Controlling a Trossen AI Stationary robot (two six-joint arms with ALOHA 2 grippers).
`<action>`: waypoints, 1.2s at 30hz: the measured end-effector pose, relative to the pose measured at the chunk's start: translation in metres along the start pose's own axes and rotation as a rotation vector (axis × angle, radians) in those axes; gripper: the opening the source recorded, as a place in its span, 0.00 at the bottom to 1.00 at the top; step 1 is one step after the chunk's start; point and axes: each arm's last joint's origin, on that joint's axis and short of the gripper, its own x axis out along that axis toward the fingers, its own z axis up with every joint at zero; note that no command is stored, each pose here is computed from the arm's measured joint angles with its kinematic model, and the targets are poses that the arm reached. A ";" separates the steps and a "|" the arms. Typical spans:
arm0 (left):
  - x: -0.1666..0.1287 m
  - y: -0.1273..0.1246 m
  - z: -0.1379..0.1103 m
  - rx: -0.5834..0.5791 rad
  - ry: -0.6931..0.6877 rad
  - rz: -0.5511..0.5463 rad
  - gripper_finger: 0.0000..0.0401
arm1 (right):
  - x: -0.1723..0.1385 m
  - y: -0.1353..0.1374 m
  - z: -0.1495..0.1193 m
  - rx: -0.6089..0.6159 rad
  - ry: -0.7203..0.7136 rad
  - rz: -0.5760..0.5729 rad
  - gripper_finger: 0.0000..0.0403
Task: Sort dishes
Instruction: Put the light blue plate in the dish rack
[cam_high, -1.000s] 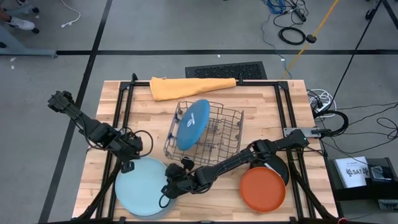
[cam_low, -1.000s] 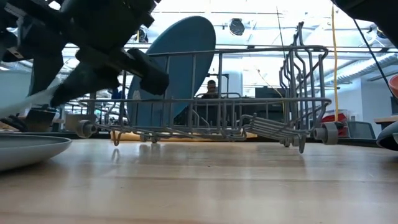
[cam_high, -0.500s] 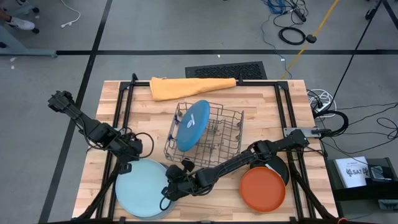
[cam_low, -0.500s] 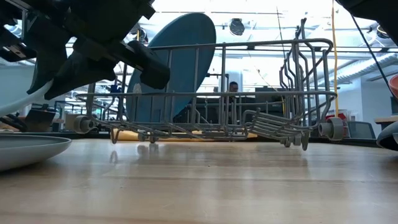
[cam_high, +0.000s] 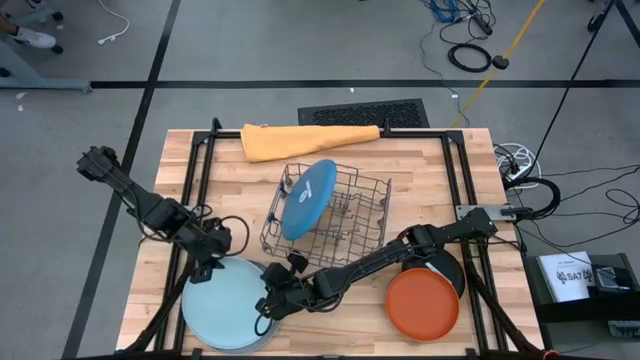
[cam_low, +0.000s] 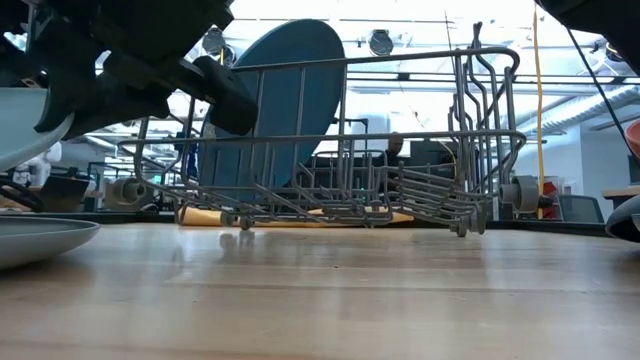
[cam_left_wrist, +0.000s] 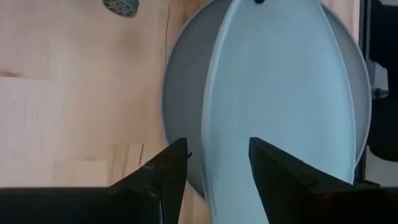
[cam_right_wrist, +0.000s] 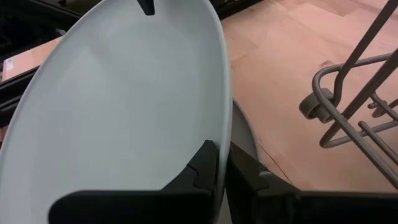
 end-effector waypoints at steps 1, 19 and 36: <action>0.001 0.000 0.000 0.000 0.006 0.005 0.43 | 0.000 0.000 0.000 -0.001 0.000 0.000 0.02; 0.024 -0.007 0.009 0.044 0.078 0.053 0.01 | -0.002 0.002 -0.004 -0.037 0.001 -0.008 0.12; -0.041 -0.022 0.030 0.116 0.022 0.128 0.00 | -0.020 0.019 -0.022 -0.058 0.038 0.058 0.63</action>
